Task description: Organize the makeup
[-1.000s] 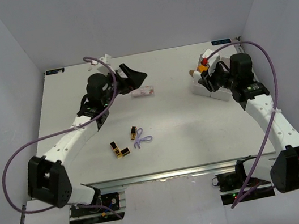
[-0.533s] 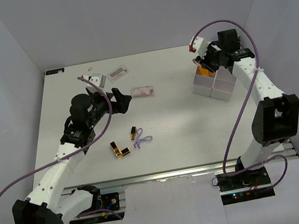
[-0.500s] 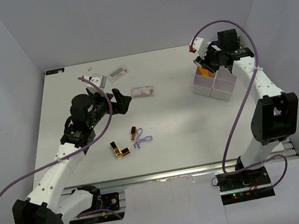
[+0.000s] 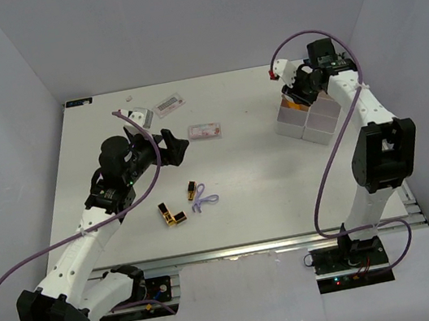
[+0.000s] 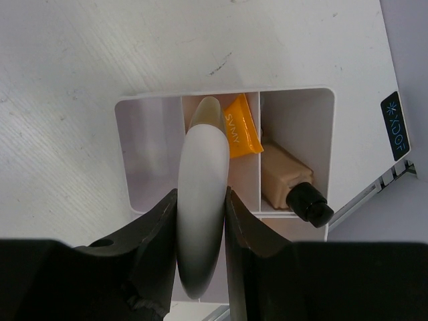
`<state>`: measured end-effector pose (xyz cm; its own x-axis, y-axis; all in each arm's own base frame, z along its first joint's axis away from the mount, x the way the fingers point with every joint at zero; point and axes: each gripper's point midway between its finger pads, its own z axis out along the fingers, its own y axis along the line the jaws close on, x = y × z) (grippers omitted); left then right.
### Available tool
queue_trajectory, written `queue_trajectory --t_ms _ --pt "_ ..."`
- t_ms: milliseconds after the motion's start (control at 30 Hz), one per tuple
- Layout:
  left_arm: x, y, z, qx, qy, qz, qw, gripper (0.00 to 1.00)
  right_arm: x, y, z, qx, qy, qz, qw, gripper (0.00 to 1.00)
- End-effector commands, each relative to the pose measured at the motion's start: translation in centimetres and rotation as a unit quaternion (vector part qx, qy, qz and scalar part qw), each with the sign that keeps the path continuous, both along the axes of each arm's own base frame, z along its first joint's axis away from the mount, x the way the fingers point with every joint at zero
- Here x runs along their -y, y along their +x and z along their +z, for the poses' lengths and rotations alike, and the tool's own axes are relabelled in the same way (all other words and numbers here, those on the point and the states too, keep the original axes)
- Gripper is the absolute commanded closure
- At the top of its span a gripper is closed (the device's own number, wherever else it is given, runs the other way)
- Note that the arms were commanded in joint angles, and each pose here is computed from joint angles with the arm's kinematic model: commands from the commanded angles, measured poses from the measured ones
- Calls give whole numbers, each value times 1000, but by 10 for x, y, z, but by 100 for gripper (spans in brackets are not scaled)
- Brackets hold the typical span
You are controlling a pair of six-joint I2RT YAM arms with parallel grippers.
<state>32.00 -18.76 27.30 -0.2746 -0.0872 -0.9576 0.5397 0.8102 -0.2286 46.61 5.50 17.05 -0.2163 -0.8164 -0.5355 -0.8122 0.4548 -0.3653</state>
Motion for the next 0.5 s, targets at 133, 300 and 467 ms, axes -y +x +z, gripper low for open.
queue_trajectory --t_ms 133,300,467 --pt "0 -3 6 11 2 -6 1000 2 15 20 8 14 -18 -6 1000 83" --pt "0 -2 3 8 4 -5 1000 2 17 27 2 6 -26 -2 1000 81" --pt "0 -1 0 5 6 -3 1000 2 15 27 -6 -7 -28 10 1000 78"
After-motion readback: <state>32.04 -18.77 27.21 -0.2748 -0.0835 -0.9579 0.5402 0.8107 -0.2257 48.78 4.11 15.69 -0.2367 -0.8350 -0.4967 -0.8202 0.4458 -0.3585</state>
